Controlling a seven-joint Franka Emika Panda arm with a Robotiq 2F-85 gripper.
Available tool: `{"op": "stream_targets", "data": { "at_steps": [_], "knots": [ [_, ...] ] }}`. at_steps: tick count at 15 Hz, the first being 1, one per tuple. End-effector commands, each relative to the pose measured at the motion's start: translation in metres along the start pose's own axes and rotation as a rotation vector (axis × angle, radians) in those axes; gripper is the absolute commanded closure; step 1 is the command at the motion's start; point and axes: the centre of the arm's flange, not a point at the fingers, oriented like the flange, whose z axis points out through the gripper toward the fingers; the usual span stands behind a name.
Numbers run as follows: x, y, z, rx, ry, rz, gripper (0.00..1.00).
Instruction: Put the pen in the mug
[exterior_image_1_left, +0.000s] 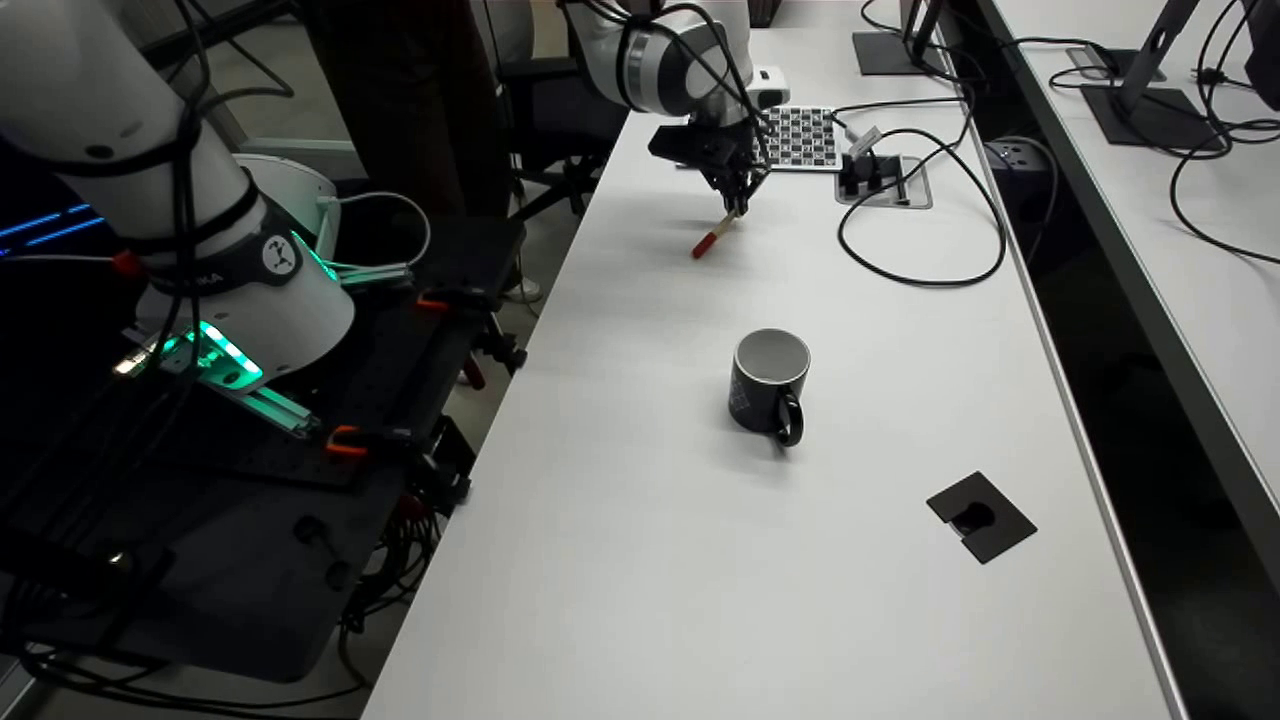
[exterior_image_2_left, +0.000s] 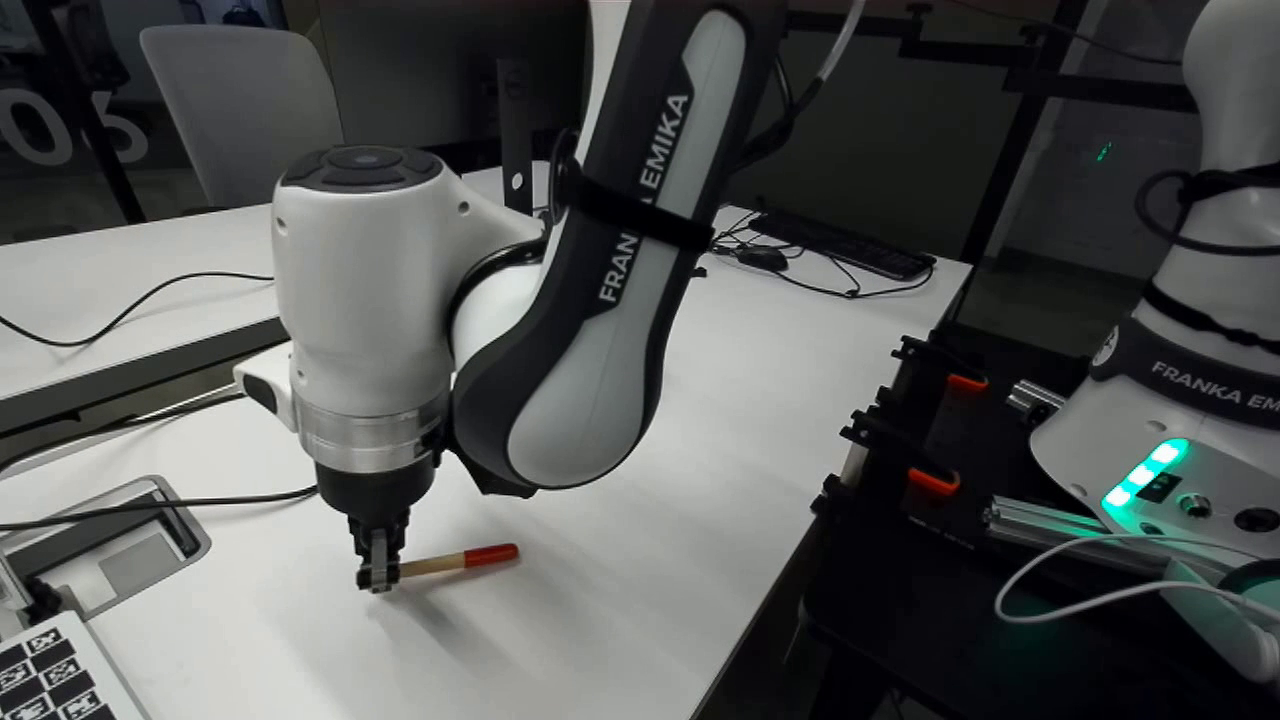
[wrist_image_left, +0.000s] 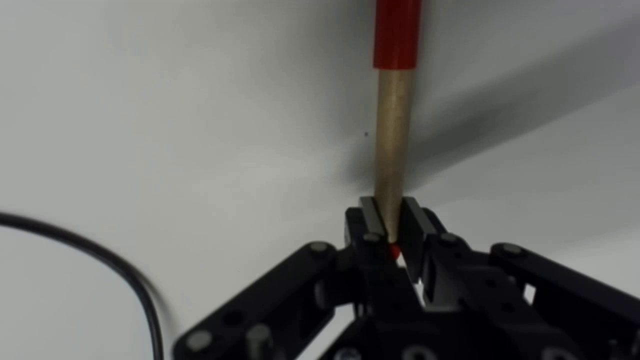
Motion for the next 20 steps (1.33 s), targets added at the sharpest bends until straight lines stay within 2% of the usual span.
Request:
{"op": "stream_targets", "data": {
  "at_steps": [1,6,9,10,13,14,17,20],
  "knots": [
    [-0.009,0.000,-0.017,-0.052,0.201,0.009,0.96],
    [-0.034,0.012,-0.043,-0.158,0.379,0.065,0.96],
    [-0.038,0.016,-0.052,-0.199,0.370,0.115,0.96],
    [-0.009,0.029,-0.042,-0.168,0.359,0.105,0.86],
    [-0.007,0.025,-0.050,-0.178,0.364,0.117,0.86],
    [-0.007,0.025,-0.049,-0.179,0.363,0.118,0.96],
    [-0.006,0.033,-0.064,-0.251,0.450,0.192,0.96],
    [-0.001,0.048,-0.087,-0.332,0.483,0.265,0.96]
  ]
}}
